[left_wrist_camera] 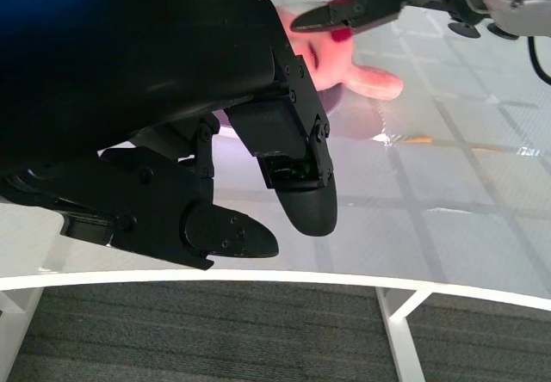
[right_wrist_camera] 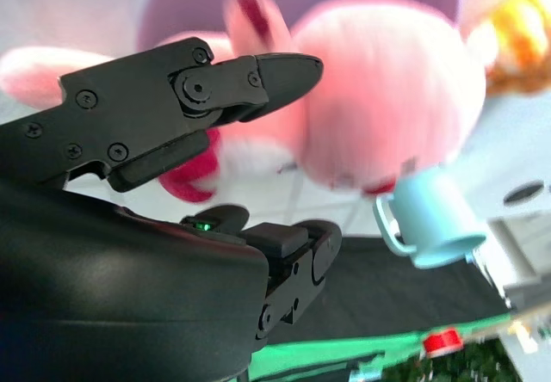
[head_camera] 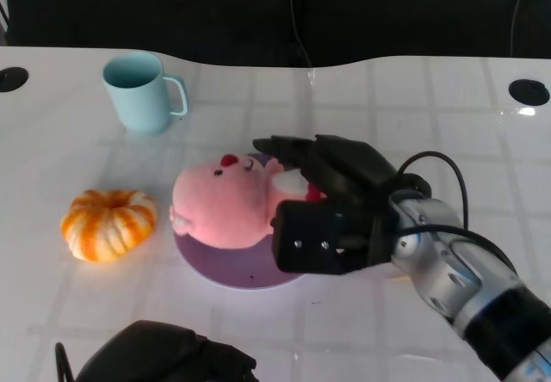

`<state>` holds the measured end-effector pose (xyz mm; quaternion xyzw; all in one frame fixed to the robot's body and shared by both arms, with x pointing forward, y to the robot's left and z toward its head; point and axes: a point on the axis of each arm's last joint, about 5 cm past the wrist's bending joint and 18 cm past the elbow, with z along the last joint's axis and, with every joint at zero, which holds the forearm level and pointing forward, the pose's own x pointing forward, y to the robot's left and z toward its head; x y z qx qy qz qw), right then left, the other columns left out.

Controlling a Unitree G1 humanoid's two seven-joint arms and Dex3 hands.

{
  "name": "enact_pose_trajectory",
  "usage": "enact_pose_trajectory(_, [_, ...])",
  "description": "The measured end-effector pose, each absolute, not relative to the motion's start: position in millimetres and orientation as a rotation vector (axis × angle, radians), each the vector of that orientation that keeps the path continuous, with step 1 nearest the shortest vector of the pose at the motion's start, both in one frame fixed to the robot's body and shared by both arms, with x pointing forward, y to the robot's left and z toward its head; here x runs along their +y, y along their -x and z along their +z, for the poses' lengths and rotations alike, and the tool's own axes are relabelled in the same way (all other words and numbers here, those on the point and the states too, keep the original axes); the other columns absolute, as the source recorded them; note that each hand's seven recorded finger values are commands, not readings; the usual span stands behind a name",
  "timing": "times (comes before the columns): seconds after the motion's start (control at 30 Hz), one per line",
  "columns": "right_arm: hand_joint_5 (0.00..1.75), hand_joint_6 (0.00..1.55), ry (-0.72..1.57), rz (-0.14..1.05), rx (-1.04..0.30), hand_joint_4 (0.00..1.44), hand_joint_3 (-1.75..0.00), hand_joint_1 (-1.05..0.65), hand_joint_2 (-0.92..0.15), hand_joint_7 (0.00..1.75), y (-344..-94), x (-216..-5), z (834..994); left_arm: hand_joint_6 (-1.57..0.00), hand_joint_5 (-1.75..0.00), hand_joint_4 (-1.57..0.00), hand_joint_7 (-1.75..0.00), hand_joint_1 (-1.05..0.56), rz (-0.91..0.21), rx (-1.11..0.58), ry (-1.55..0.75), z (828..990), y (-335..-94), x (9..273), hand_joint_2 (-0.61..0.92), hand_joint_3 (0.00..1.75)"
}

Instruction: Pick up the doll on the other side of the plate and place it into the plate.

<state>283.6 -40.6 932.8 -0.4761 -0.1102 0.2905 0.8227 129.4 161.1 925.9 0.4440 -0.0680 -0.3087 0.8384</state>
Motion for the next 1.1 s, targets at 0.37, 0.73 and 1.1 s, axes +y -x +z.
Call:
enact_pose_trajectory(0.37, [0.44, 0.34, 0.966, 0.583, -0.356, 0.23, -0.23, -0.60, -0.92, 0.09, -264, -74, 948.0, -0.92, -1.35, -0.70, -0.52, -0.19, -0.653, -0.154, -0.940, 926.6, -132, 160, 0.92, 0.20])
enact_pose_trajectory(0.73, [0.98, 0.90, 0.741, 0.365, -0.382, 0.77, -0.12, -0.17, -0.90, 0.29, -221, -136, 932.9, -0.91, -1.25, -0.72, -0.53, -0.19, -0.652, -0.148, -0.939, 926.5, -133, 158, 0.92, 0.20])
enact_pose_trajectory(1.1, [1.23, 1.06, 0.655, 0.297, -0.319, 0.86, -0.64, 0.03, -0.66, 0.49, -179, -173, 920.1, -0.90, -1.24, -0.70, -0.53, -0.18, -0.642, -0.145, -0.929, 927.5, -134, 161, 0.92, 0.21])
